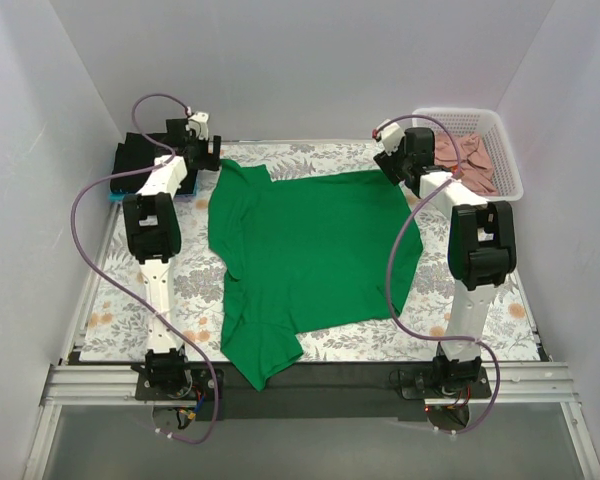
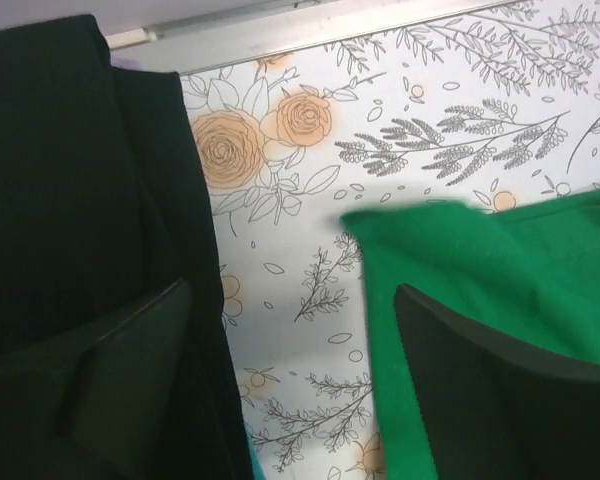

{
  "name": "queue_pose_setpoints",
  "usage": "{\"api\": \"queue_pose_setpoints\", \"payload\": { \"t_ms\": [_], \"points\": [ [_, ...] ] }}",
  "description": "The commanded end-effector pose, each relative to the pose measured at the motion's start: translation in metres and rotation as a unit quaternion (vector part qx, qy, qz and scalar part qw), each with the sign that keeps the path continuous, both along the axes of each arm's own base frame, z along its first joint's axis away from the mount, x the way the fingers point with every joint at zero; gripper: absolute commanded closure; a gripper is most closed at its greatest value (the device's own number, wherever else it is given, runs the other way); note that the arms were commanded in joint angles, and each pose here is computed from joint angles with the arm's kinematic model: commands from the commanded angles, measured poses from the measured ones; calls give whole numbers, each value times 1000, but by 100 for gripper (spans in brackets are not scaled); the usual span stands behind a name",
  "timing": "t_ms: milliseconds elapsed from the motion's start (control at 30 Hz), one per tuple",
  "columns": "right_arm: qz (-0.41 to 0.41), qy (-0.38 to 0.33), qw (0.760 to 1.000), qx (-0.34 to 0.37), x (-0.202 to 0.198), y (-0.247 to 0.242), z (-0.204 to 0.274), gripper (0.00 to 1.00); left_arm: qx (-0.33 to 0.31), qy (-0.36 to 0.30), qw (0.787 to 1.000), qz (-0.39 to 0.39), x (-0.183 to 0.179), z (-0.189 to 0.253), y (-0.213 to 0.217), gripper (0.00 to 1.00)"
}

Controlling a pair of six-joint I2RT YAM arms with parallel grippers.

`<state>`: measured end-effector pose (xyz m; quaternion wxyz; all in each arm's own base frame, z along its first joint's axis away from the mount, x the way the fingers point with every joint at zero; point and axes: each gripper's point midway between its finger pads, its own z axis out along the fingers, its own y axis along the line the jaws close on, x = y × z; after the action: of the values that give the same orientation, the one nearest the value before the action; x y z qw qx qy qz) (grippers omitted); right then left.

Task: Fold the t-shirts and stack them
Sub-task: Flatten the tshirt out

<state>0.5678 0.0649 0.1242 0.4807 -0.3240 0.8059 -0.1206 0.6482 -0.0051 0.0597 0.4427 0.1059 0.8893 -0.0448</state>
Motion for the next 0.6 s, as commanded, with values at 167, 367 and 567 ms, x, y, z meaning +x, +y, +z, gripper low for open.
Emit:
{"api": "queue_pose_setpoints", "payload": {
  "t_ms": [167, 367, 567],
  "points": [
    [47, 53, 997, 43, -30, 26, 37, 12, -72, 21, 997, -22, -72, 58, -17, 9],
    [143, 156, 975, 61, -106, 46, 27, 33, -127, 96, 984, -75, -162, 63, -53, 42],
    [162, 285, 943, 60, -180, 42, -17, 57, -144, 186, 968, -92, -228, 39, -72, 61]
  ]
}}
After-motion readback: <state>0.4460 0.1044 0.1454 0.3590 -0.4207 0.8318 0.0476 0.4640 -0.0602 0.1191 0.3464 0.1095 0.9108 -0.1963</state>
